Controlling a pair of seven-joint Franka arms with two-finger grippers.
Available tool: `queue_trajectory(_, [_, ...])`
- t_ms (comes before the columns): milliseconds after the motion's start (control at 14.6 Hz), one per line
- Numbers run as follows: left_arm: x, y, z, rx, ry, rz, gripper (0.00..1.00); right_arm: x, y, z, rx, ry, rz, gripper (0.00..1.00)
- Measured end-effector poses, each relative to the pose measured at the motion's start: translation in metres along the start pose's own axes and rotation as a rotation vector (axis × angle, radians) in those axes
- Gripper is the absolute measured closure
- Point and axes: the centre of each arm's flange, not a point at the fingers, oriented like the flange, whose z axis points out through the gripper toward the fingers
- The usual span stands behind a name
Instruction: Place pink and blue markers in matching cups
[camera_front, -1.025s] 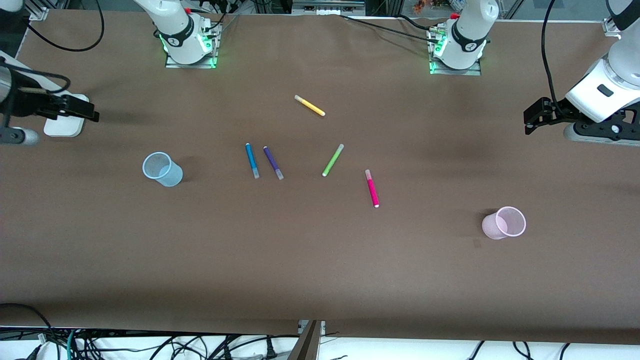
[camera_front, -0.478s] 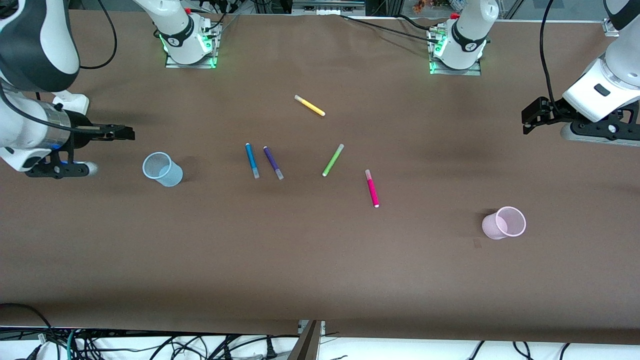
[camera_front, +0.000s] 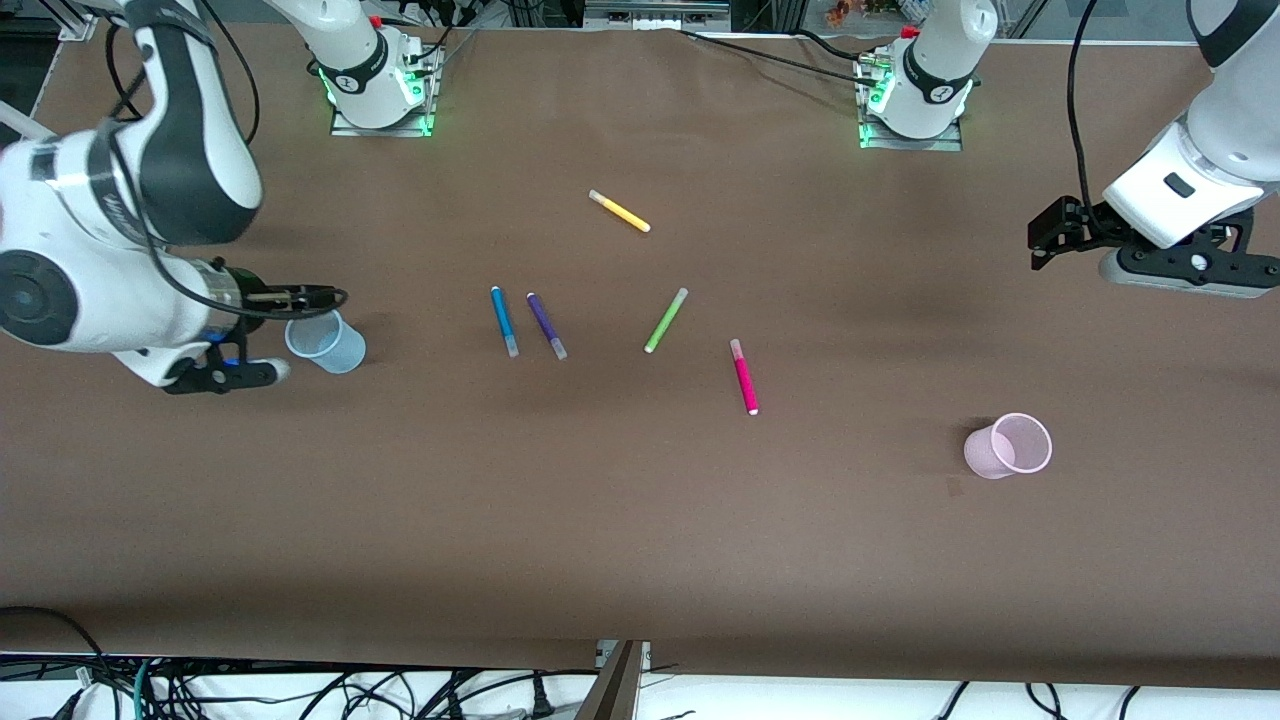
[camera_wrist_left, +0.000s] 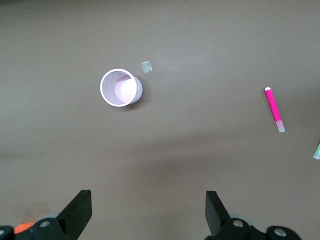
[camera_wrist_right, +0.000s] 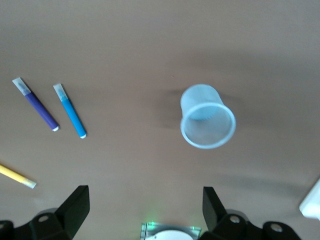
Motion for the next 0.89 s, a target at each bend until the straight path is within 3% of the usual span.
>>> queue_trajectory(342, [0.018, 0.033, 0.030, -0.011, -0.050, 0.062, 0.00, 0.016, -0.048, 0.057, -0.023, 0.049, -0.069, 0.00])
queue_trajectory(547, [0.041, 0.070, 0.075, -0.026, -0.086, 0.100, 0.00, 0.017, -0.076, 0.087, -0.036, 0.073, -0.113, 0.00])
queue_trajectory(888, [0.085, 0.146, 0.165, -0.057, -0.041, 0.051, 0.00, 0.013, -0.115, 0.139, -0.052, 0.129, -0.175, 0.00])
